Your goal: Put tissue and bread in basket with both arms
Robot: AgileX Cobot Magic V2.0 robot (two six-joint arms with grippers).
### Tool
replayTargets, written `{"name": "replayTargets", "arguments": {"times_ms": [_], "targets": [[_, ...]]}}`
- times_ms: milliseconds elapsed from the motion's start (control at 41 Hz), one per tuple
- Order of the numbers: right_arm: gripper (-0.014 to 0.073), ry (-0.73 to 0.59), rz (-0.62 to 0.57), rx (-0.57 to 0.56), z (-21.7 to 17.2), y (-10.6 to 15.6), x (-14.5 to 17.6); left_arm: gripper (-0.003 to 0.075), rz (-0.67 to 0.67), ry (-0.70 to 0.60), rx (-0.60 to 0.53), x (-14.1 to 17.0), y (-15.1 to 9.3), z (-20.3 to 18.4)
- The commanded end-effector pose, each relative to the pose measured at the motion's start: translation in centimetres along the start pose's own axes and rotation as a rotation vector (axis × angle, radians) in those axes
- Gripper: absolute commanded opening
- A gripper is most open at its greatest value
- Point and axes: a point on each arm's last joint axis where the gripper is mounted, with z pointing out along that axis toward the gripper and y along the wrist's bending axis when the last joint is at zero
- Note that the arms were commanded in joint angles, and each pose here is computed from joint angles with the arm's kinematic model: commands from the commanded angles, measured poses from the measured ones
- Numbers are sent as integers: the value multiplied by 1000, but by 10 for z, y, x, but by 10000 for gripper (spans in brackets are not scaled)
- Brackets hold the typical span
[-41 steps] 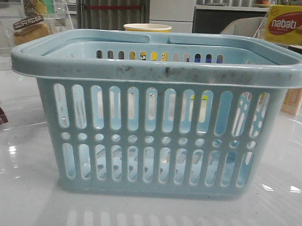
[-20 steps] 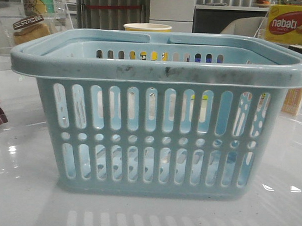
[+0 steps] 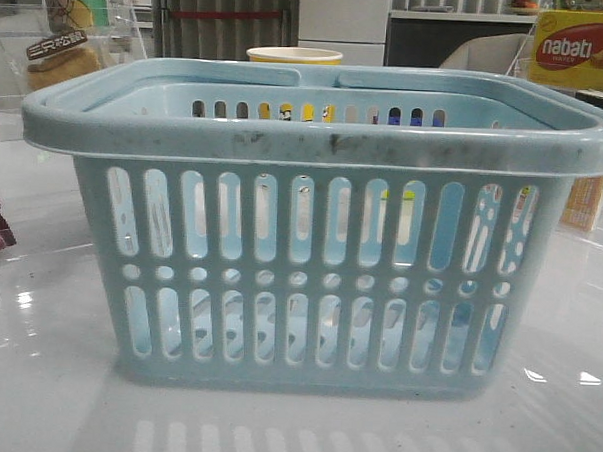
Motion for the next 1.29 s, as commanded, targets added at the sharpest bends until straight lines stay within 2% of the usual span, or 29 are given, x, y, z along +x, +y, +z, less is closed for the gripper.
{"name": "replayTargets", "arguments": {"times_ms": [0, 220, 390, 512, 756, 829, 902, 1000, 1049, 1122, 1268], "targets": [[48, 43, -20, 8, 12, 1, -21, 93, -4, 42, 16, -21, 0, 13], [48, 331, -18, 19, 41, -1, -2, 93, -6, 302, 43, -5, -1, 42], [48, 484, -17, 25, 60, -2, 19, 93, -10, 448, 55, 12, -2, 59], [48, 555, -16, 28, 71, -3, 32, 93, -12, 519, 61, 20, -2, 66], [57, 641, -15, 31, 82, -4, 49, 94, -14, 568, 63, 28, -2, 78], [104, 655, -15, 32, 84, -4, 50, 111, -15, 580, 63, 30, -2, 81], [222, 664, -16, 33, 86, -4, 52, 181, -15, 592, 64, 32, -2, 83], [435, 674, -25, 37, 88, -5, 53, 345, -13, 591, 63, 32, -2, 83], [516, 681, -25, 37, 89, -5, 54, 437, -13, 589, 63, 31, -2, 84], [573, 691, -30, 39, 91, -5, 55, 487, -13, 584, 62, 31, -2, 84], [576, 683, -46, 48, 104, -7, 54, 488, -13, 584, 62, 31, -2, 84]]}}
